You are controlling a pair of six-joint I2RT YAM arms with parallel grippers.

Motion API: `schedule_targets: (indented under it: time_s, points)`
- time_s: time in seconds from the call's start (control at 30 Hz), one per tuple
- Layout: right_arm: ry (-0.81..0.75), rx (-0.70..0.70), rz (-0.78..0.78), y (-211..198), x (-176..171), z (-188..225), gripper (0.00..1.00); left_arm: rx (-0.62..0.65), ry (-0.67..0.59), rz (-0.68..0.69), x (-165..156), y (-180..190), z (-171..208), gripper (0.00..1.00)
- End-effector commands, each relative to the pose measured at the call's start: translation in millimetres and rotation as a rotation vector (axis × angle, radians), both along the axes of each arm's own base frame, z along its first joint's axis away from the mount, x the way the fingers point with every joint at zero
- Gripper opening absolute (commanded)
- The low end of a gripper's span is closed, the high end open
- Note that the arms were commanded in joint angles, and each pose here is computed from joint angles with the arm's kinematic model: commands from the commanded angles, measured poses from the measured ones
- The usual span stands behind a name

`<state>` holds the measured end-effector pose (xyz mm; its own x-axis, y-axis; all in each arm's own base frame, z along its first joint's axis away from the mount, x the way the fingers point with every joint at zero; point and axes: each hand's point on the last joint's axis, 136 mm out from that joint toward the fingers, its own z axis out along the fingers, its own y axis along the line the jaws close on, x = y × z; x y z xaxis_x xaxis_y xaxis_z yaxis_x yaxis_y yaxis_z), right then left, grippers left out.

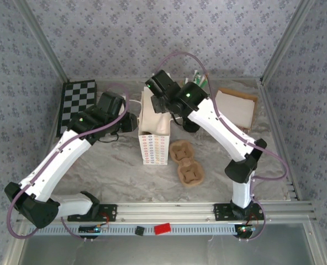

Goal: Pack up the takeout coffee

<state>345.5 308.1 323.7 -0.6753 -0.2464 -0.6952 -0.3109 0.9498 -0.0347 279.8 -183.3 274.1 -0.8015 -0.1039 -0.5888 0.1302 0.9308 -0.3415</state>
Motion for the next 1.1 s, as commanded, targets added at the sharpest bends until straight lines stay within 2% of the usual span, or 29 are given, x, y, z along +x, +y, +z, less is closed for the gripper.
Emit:
schedule_targets:
  time_s: [0.0, 0.07, 0.2, 0.33, 0.43, 0.63, 0.83, 1.0, 1.07]
  points:
    - [0.028, -0.027, 0.023, 2.1, 10.3, -11.7, 0.45, -0.028, -0.035, 0.008, 0.4, 2.6, 12.9, 0.29]
    - [0.020, -0.030, 0.040, 8.4, 17.4, -14.7, 0.43, -0.024, -0.033, 0.009, 0.8, 2.7, 11.7, 0.29]
    - [-0.008, -0.073, 0.063, 18.2, 30.3, -18.3, 0.34, -0.033, -0.026, 0.002, 2.7, -1.1, 8.8, 0.29]
    - [0.010, -0.134, 0.046, 14.9, 36.0, -33.9, 0.22, -0.036, -0.025, 0.005, 4.1, -2.3, 7.2, 0.29]
    - [0.020, -0.173, 0.040, 13.0, 37.9, -44.8, 0.17, -0.039, -0.030, 0.008, 4.2, -1.7, 8.6, 0.29]
    - [0.075, -0.233, 0.045, 15.1, 30.1, -75.5, 0.14, -0.030, -0.032, 0.016, 5.8, -0.4, 6.7, 0.29]
    - [0.118, -0.234, 0.062, 28.8, 16.8, -94.6, 0.12, -0.029, -0.037, 0.022, 6.5, 0.6, 7.1, 0.29]
    - [0.081, -0.183, 0.067, 32.8, 7.6, -63.2, 0.12, -0.027, -0.038, 0.022, 6.6, 0.8, 7.6, 0.29]
    - [0.044, -0.145, 0.062, 28.9, 10.0, -44.7, 0.16, -0.030, -0.040, 0.020, 6.3, 0.5, 8.9, 0.28]
